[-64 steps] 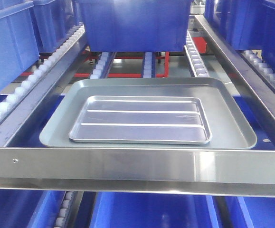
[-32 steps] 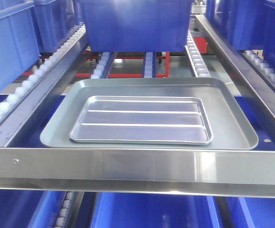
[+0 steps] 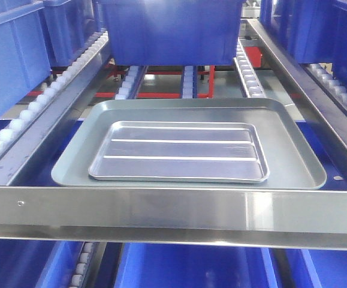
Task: Grab silver tray and stack on right shelf
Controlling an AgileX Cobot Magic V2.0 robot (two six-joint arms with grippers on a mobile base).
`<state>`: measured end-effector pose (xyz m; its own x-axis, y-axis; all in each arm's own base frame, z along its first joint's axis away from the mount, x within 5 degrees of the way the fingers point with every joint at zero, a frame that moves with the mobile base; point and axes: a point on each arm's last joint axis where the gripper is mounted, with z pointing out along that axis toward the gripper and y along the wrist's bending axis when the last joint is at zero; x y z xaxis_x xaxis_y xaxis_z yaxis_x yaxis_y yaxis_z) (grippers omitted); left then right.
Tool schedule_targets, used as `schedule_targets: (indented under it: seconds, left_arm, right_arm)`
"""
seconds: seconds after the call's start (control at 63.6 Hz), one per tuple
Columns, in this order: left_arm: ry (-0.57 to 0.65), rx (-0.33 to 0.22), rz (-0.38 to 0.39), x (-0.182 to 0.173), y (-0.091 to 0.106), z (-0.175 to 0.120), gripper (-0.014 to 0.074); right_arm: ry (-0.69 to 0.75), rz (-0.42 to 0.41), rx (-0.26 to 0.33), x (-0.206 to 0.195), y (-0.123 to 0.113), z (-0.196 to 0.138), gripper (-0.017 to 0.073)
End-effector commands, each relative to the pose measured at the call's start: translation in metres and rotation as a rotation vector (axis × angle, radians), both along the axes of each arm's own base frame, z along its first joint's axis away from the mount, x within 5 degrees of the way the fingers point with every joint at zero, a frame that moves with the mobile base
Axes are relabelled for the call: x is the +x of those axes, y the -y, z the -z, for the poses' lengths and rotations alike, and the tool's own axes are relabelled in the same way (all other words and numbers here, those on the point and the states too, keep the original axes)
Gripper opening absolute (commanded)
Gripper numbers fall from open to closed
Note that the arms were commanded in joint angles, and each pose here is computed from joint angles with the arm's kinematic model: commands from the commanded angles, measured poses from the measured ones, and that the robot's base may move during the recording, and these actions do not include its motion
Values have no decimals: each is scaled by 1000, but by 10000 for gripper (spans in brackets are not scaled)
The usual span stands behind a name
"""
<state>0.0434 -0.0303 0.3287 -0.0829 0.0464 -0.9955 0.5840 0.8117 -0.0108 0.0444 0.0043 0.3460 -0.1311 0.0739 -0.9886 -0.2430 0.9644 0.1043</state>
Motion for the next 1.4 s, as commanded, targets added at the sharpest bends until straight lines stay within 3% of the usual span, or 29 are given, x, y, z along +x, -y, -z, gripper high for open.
schedule_targets:
  seconds: [0.0,0.126,0.267,0.519,0.582,1.384]
  left_arm:
    - [124,-51,-59,3,-1,-8,-93]
    - [186,-108,-248,10,-9,18,-93]
    - [206,-106,-415,10,-19,56,-93]
    - [230,-105,-592,12,-29,124,-93]
    - [166,-81,-602,12,-29,126,-93]
    - [171,-83,-604,13,-29,128,-93]
  right_arm:
    - [100,-10,-7,0,-1,-15,52]
    - [99,-10,-8,0,-1,-15,52]
    - [99,-10,-8,0,-1,-15,52]
    - [99,-10,-8,0,-1,-15,52]
    - [100,-10,-7,0,-1,-15,52]
    - [99,-10,-8,0,-1,-15,52]
